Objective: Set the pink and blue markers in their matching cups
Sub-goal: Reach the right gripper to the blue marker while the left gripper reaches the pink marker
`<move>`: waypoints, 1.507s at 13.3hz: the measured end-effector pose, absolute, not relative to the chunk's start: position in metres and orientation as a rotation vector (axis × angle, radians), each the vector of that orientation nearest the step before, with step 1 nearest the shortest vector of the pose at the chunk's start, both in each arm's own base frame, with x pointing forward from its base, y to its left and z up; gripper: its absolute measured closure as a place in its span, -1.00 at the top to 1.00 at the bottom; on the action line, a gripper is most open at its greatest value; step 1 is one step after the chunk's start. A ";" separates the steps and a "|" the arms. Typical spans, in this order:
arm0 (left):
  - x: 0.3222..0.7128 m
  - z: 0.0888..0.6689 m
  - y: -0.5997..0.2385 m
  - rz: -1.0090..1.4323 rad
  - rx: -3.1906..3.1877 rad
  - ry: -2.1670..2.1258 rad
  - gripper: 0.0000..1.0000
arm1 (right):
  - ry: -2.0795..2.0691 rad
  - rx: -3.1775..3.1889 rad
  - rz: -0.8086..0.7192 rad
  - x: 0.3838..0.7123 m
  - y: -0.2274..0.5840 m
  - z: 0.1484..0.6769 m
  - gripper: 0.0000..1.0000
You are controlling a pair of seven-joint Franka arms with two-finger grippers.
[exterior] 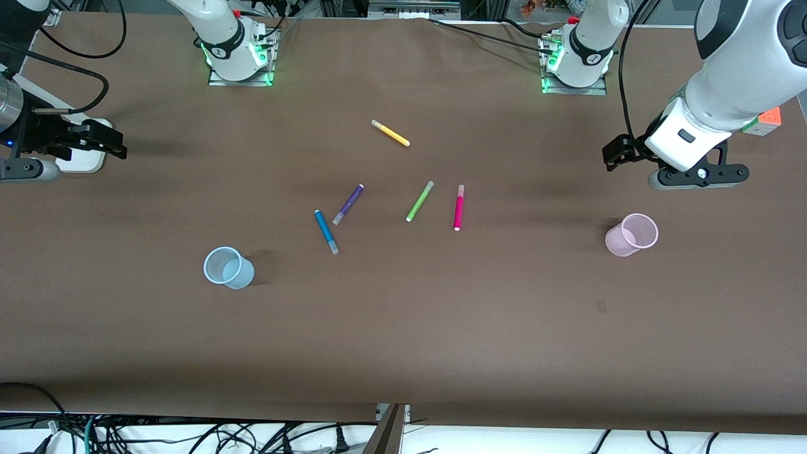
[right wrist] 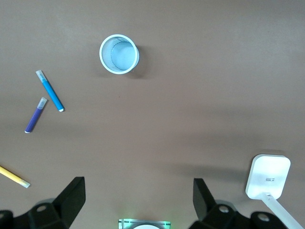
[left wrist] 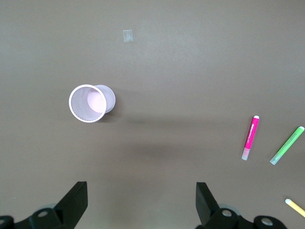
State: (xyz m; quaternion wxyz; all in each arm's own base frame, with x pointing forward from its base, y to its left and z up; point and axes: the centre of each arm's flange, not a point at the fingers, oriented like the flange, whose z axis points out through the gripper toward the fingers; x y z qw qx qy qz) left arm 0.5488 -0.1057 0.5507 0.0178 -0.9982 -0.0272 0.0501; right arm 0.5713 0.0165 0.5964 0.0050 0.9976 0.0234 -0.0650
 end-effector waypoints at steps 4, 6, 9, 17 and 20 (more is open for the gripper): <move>0.549 0.552 -0.105 0.152 -3.102 -0.081 1.00 | 0.069 3.123 -0.215 0.574 0.015 0.592 1.00; 0.549 0.553 -0.105 0.150 -3.102 -0.081 1.00 | 0.069 3.122 -0.218 0.577 0.015 0.589 1.00; 0.549 0.553 -0.105 0.154 -3.102 -0.079 1.00 | 0.072 3.122 -0.218 0.578 0.016 0.588 1.00; 0.556 0.532 -0.115 0.198 -3.103 -0.062 1.00 | 0.285 3.092 -0.322 0.609 0.103 0.508 1.00; 0.570 0.503 -0.159 0.147 -3.128 -0.165 1.00 | 0.432 3.078 -0.233 0.623 0.179 0.463 1.00</move>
